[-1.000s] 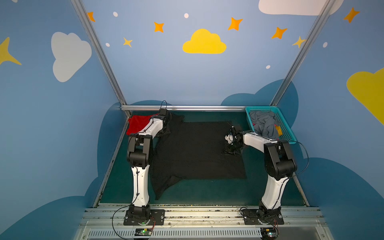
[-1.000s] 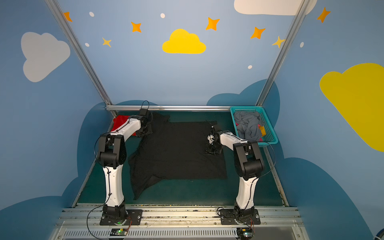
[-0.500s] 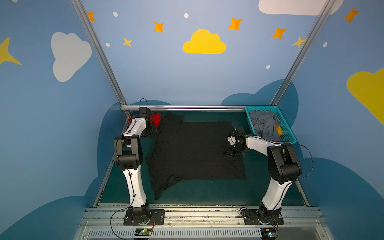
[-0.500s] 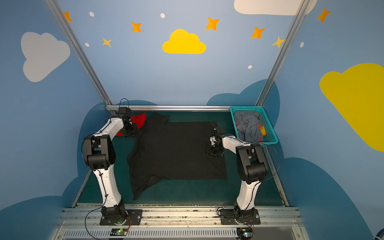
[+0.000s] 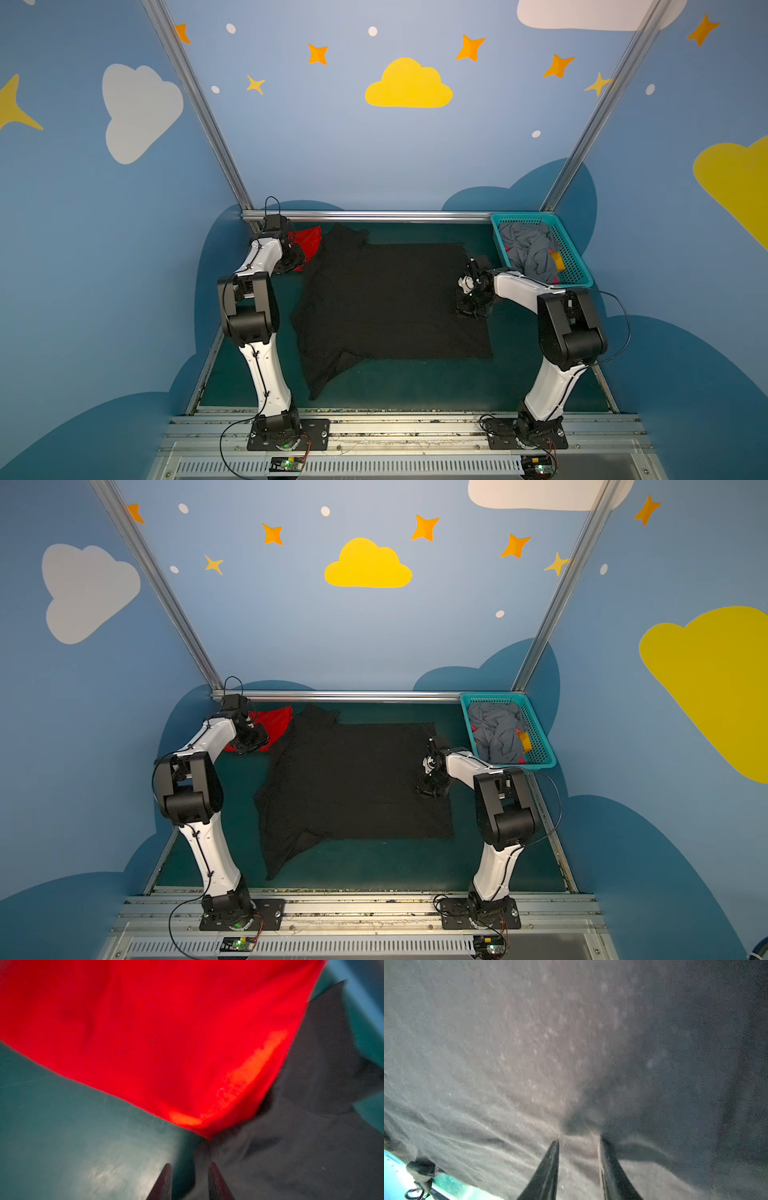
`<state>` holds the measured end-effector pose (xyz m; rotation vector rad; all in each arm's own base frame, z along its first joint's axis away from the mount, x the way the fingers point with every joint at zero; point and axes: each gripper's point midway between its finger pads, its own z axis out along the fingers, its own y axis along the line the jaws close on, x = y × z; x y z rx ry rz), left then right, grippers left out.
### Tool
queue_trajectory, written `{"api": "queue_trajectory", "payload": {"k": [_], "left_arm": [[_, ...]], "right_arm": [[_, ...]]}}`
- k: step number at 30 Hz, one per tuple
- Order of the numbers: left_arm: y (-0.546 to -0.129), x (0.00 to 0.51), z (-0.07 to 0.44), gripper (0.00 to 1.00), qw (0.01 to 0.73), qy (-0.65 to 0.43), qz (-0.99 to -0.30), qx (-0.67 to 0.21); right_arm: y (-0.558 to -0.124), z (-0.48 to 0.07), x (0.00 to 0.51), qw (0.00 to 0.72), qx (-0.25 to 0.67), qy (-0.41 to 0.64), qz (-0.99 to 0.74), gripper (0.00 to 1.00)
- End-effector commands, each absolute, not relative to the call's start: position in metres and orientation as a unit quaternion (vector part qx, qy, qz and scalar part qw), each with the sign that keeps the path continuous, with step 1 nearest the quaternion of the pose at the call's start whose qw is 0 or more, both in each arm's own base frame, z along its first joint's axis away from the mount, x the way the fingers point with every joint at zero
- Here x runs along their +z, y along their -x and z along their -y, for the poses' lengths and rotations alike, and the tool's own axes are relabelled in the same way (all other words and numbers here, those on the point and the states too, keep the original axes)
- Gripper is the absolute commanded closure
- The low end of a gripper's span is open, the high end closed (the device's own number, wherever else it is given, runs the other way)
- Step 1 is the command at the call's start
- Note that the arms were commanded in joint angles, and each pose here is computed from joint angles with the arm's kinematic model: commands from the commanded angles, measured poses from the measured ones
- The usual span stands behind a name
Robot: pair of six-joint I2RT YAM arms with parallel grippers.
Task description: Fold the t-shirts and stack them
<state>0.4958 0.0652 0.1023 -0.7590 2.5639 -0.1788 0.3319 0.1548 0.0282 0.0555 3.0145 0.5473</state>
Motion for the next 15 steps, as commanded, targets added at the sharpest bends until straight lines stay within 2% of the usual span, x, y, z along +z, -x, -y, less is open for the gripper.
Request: {"api": "queue_trajectory", "payload": {"k": [1,5,11,15], "left_arm": [[-0.480,0.171,-0.046,0.68,0.290,0.263,-0.919,-0.058],[-0.431,0.175,0.006,0.66,0.263,0.233,-0.934,-0.060],[-0.343,0.121,0.085,0.68,0.142,0.182,-0.970,-0.080],[-0.297,0.095,0.109,0.71,0.099,0.163,-0.979,-0.073]], "right_arm": [[-0.334,-0.161,0.060,0.060,0.191,0.002,-0.980,0.65],[-0.338,-0.176,0.082,0.085,0.213,0.024,-0.973,0.64],[-0.332,-0.194,0.108,0.107,0.240,0.055,-0.963,0.64],[-0.320,-0.208,0.126,0.121,0.266,0.075,-0.953,0.64]]}}
